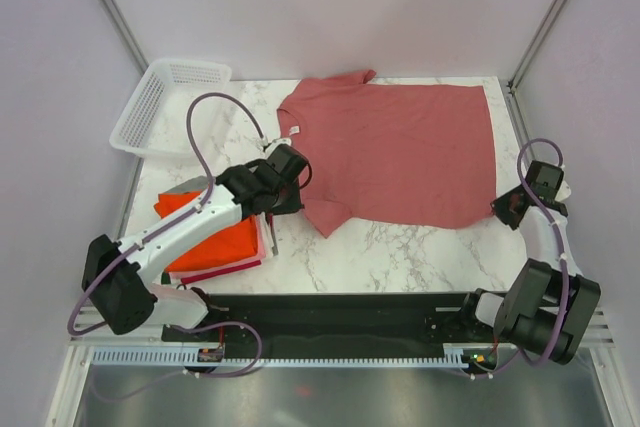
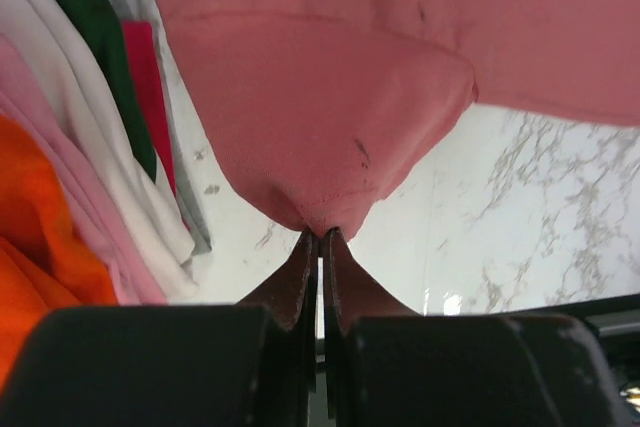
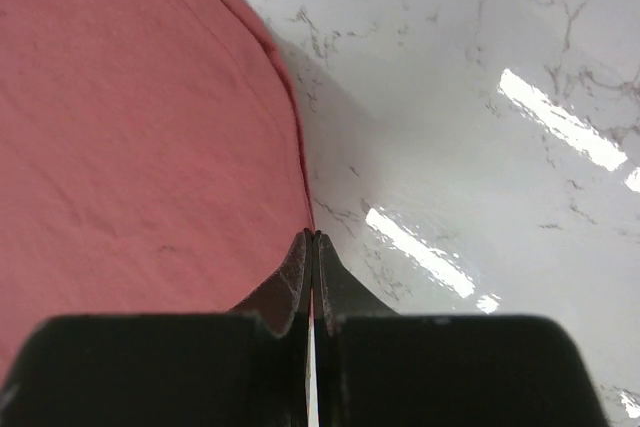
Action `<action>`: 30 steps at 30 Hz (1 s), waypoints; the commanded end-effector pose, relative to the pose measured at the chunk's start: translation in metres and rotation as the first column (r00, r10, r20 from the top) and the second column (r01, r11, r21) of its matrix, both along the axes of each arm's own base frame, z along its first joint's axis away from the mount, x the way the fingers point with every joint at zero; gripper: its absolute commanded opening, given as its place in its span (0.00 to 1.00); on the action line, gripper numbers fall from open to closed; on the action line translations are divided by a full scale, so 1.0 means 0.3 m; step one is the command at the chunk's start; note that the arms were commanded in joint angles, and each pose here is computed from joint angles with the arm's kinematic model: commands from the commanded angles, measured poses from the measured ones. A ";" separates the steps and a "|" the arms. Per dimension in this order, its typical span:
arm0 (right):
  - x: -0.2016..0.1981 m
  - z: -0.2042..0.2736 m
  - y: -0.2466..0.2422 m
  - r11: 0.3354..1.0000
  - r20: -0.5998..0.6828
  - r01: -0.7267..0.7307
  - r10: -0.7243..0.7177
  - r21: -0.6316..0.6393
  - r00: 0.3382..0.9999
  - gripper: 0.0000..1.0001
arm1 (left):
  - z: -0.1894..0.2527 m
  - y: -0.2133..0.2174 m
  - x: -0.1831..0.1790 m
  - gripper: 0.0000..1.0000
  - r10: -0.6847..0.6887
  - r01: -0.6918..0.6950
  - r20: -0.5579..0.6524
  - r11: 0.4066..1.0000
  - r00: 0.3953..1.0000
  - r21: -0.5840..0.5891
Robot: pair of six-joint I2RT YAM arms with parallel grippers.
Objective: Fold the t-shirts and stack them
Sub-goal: Fold the tshirt
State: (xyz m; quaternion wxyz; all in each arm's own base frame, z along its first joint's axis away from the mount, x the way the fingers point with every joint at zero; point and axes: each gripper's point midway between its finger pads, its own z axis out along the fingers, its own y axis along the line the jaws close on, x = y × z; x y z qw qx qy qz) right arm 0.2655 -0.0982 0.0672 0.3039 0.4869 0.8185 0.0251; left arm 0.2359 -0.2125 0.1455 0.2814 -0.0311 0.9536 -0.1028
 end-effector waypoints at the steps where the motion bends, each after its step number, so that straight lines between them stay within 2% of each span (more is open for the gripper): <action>1: 0.086 0.081 -0.034 1.000 0.065 0.025 -0.026 0.001 0.998 0.00 | 0.068 0.004 0.099 0.02 0.004 -0.005 0.045 1.000 0.999 0.007; 12: 0.269 0.158 -0.071 0.996 0.124 0.045 -0.055 0.080 0.991 0.00 | 0.101 -0.016 0.313 0.02 0.050 -0.049 0.030 0.999 0.998 -0.015; 30: 0.490 0.087 -0.109 0.986 0.096 0.083 -0.097 0.143 0.991 0.00 | 0.195 0.017 0.689 0.02 0.121 -0.121 0.101 0.993 0.987 -0.004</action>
